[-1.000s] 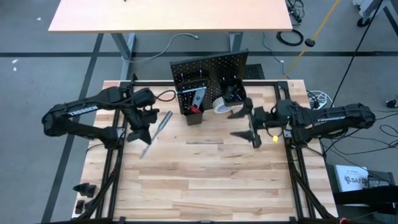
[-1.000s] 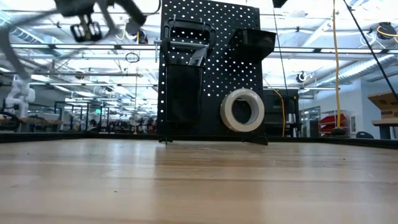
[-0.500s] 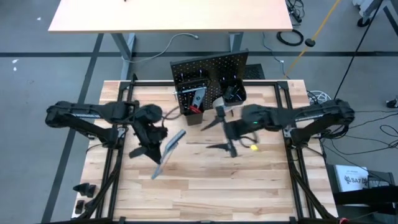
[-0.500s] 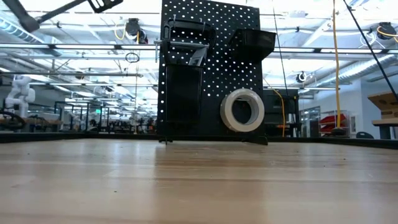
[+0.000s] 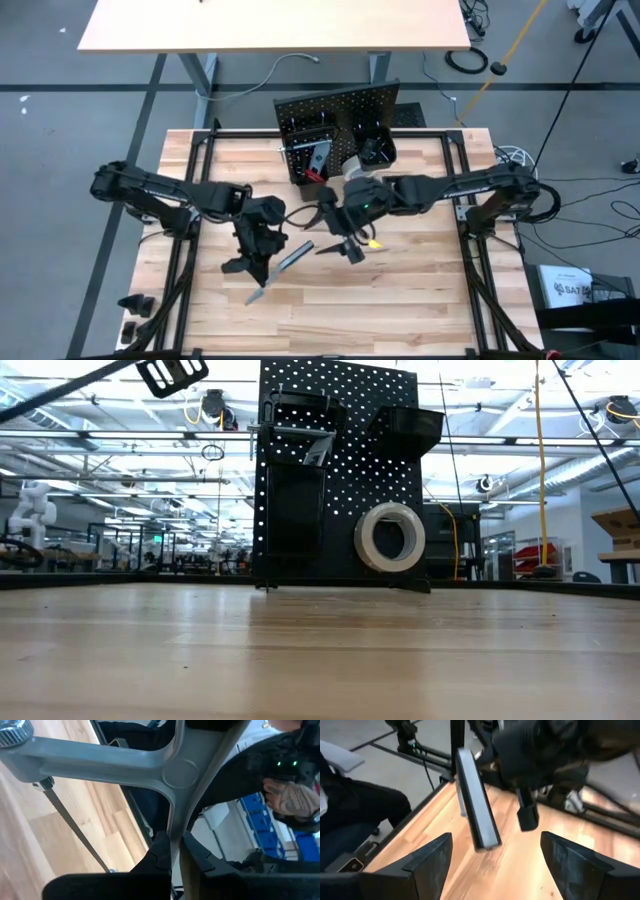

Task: Hang tools onto peg board
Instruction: Hang the hacksaw on the pegboard

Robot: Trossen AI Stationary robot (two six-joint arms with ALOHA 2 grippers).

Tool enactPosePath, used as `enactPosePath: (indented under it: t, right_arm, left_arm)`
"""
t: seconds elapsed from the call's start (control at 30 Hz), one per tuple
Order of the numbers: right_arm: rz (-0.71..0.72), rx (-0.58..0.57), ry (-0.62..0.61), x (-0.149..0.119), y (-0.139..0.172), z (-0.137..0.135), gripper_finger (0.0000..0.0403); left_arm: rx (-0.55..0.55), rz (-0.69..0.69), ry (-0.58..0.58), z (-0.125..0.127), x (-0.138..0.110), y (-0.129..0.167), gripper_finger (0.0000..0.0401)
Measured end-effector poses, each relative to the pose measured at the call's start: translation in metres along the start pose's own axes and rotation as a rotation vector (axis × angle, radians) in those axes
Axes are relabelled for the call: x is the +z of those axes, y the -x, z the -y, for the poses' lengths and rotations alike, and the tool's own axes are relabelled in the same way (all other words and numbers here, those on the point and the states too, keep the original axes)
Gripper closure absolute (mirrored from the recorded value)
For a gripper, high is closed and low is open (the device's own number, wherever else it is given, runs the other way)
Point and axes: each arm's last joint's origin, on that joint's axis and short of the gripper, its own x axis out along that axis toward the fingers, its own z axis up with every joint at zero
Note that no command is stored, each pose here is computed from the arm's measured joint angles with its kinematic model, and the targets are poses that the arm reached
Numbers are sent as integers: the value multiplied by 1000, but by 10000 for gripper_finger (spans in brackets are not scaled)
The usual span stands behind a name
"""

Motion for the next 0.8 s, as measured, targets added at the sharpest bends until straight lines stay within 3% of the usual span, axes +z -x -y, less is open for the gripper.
enactPosePath:
  t: [0.27,0.6,0.8]
  right_arm:
    - [-8,10,-38,-9,-21,1,128]
    - [6,27,-33,-6,-23,-8,195]
    - [-2,28,-25,-6,-24,-9,256]
  left_arm:
    - [44,15,-48,-3,2,-1,393]
    - [73,78,-16,-6,9,3,393]
    - [70,98,32,-7,11,6,393]
